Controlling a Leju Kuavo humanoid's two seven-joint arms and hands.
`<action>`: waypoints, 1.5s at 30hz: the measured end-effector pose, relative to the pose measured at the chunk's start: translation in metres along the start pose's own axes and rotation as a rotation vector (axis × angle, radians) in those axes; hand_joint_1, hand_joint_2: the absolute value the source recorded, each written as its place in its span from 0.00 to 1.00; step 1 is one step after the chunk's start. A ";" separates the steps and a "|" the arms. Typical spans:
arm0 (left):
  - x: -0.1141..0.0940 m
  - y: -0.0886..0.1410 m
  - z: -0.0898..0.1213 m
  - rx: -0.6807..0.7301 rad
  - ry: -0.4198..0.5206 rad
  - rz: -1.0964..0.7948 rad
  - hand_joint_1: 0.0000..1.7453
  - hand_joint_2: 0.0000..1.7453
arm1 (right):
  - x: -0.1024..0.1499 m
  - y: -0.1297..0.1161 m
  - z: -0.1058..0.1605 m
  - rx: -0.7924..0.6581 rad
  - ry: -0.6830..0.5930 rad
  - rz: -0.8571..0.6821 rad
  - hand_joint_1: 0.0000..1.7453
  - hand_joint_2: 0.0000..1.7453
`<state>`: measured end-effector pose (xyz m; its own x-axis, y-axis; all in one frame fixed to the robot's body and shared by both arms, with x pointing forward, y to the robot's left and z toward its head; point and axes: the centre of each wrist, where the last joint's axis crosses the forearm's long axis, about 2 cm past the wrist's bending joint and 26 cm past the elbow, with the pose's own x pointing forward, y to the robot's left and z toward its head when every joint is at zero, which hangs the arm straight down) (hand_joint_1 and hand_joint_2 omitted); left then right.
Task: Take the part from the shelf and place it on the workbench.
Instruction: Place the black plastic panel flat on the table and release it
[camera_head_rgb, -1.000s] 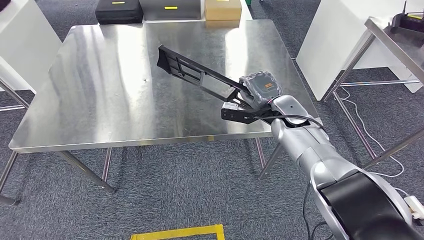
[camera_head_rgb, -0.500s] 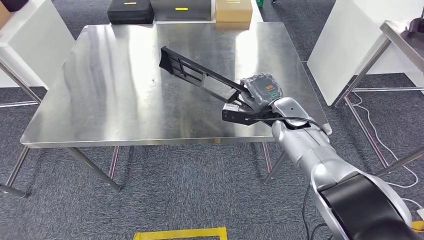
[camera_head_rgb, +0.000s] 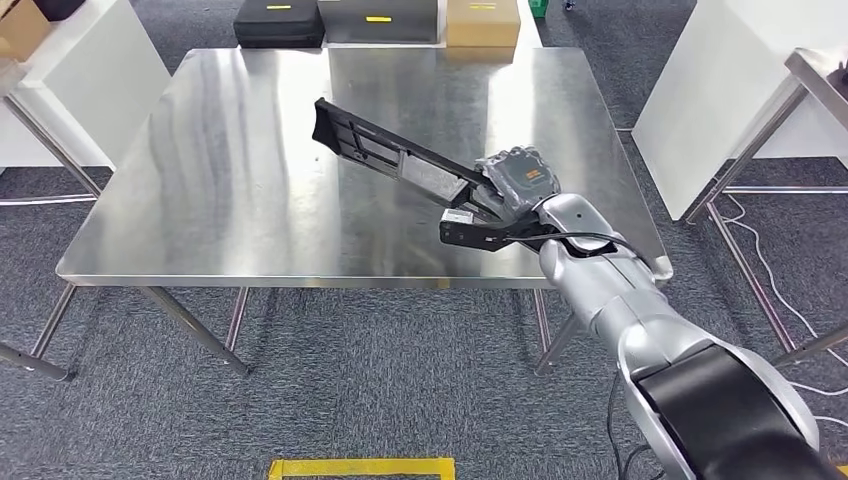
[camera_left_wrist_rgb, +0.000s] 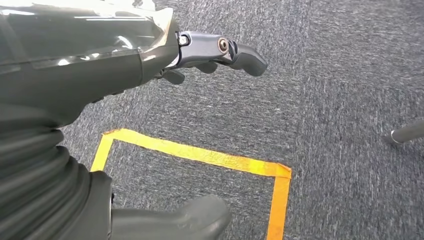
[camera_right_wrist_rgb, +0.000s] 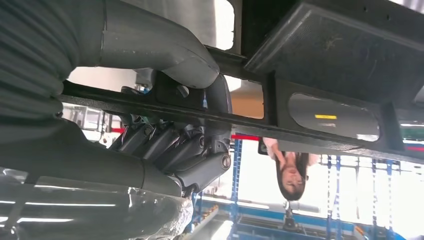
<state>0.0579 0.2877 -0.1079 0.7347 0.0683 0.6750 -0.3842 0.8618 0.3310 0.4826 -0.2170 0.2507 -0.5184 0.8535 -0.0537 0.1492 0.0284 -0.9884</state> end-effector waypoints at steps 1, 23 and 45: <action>0.000 0.000 0.000 0.000 0.000 0.001 0.00 1.00 | 0.000 -0.001 0.000 -0.002 0.001 -0.001 1.00 1.00; 0.000 0.003 -0.002 -0.038 -0.008 0.020 0.00 1.00 | -0.002 0.003 0.002 0.025 0.008 0.004 1.00 1.00; -0.009 0.008 0.002 -0.023 0.013 0.008 0.00 1.00 | 0.008 0.020 0.008 0.058 -0.004 -0.019 1.00 1.00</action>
<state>0.0469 0.2927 -0.1097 0.7389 0.0811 0.6689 -0.3768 0.8727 0.3104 0.4747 -0.2143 0.2292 -0.5244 0.8508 -0.0356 0.0901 0.0139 -0.9958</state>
